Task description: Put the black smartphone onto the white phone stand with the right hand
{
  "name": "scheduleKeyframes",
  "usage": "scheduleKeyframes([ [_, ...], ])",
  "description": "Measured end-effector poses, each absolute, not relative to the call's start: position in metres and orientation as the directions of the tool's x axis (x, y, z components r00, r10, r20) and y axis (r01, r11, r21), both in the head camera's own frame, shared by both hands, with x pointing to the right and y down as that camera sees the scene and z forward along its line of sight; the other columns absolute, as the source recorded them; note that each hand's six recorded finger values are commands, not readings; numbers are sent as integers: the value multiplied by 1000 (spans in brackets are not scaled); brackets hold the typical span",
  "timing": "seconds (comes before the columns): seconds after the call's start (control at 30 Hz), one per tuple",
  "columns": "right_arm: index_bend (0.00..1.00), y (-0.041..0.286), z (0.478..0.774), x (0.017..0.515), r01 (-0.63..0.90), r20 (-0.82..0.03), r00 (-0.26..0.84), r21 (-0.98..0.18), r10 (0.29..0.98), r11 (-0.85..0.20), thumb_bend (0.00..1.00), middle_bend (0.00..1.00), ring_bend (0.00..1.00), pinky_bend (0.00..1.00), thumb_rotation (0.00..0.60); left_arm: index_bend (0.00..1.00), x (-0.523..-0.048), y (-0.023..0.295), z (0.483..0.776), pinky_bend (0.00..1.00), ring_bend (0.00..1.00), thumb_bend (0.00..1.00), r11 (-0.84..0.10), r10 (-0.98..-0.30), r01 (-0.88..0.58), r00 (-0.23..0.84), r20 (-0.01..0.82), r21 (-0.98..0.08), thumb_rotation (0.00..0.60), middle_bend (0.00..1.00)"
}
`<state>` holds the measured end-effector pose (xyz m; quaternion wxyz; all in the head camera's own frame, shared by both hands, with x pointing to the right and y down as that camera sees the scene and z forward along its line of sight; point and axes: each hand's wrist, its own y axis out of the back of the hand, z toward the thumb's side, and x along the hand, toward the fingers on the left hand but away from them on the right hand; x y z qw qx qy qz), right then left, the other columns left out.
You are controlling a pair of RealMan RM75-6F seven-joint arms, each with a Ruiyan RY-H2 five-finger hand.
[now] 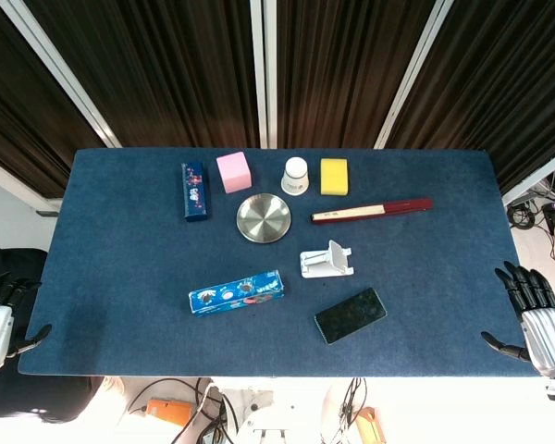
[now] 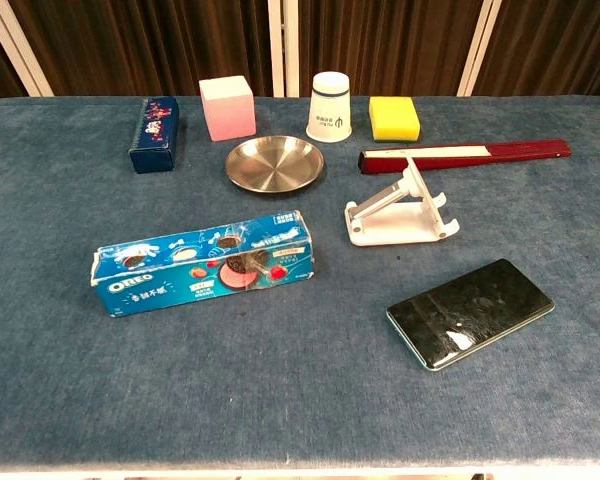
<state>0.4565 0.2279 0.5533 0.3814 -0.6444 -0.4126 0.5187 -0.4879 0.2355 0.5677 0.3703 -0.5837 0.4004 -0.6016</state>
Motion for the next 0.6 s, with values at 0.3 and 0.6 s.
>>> scheduleKeyframes([
  [0.3,24,222,570,415,78,-378,256,-909,890,-409,240,50,0,30,600,255,-483,235,577,1,101,120,-410,-911,-45,-38,411,-911,600,222],
  [0.6,186,231,625,343,-95,-533,457,-825,712,-557,240,50,0,82,600,255,-477,234,583,1,101,120,-414,-909,-60,-20,416,-908,600,222],
])
